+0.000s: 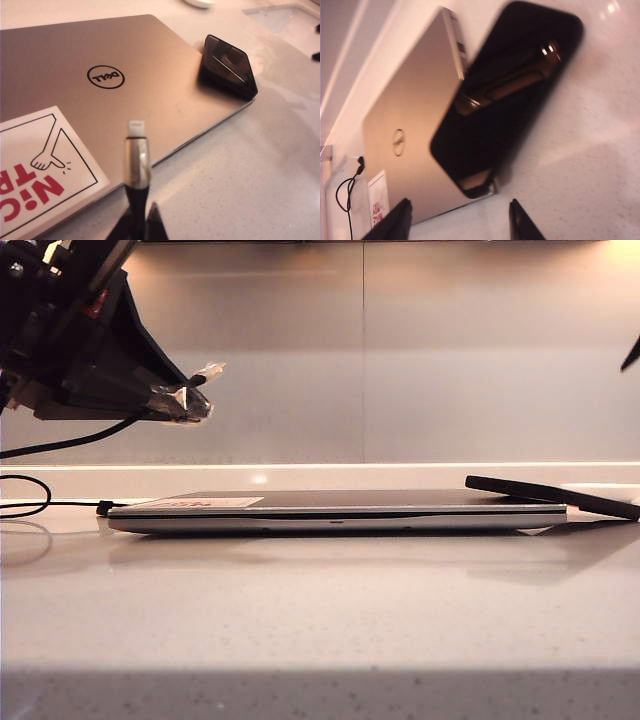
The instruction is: Pick up the charging cable and the phone, plug the charging cable into the charging port on the phone, and finally place them back on the table.
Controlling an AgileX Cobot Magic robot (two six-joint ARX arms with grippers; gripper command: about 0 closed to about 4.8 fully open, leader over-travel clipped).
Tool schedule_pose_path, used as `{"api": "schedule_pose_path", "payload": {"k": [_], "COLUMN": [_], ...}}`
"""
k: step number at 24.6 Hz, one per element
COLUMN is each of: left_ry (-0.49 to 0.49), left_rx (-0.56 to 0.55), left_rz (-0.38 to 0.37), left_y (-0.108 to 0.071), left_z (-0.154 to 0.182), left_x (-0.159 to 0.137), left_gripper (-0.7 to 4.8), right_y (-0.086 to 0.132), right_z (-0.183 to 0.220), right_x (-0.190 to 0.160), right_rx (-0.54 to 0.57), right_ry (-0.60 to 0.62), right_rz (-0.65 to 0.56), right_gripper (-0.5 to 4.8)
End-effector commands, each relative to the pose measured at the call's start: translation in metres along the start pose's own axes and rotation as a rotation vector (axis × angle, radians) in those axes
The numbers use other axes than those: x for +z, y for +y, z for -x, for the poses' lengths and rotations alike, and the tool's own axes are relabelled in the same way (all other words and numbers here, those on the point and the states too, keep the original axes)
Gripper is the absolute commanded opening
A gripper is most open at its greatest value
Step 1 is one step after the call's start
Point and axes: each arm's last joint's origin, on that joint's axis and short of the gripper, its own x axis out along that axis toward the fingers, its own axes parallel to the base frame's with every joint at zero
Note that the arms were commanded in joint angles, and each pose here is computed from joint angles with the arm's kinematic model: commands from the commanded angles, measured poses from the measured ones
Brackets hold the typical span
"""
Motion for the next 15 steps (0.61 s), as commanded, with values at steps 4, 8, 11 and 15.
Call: {"api": "schedule_pose_path", "payload": {"k": [4, 8, 11, 15], "left_ry": [-0.026, -0.026, -0.026, -0.026], "left_rx": [-0.01, -0.01, -0.01, -0.01], "left_rz": [-0.002, -0.002, -0.002, -0.002], "left_y": [-0.001, -0.001, -0.001, -0.001], "left_z": [0.0, 0.0, 0.0, 0.0], "left_x": [0.004, 0.004, 0.004, 0.004], "left_gripper": [-0.06, -0.06, -0.07, -0.06], "right_y": [-0.005, -0.007, -0.01, -0.015], "right_z": [-0.026, -0.044, -0.054, -0.067], "right_x": [0.01, 0.018, 0.02, 0.021], "right_rx": [-0.015, -0.005, -0.004, -0.016], "right_ry": [0.072, 0.077, 0.099, 0.139], "right_rz": [-0.052, -0.124, -0.155, -0.195], "right_gripper": [3.8, 3.78, 3.77, 3.64]}}
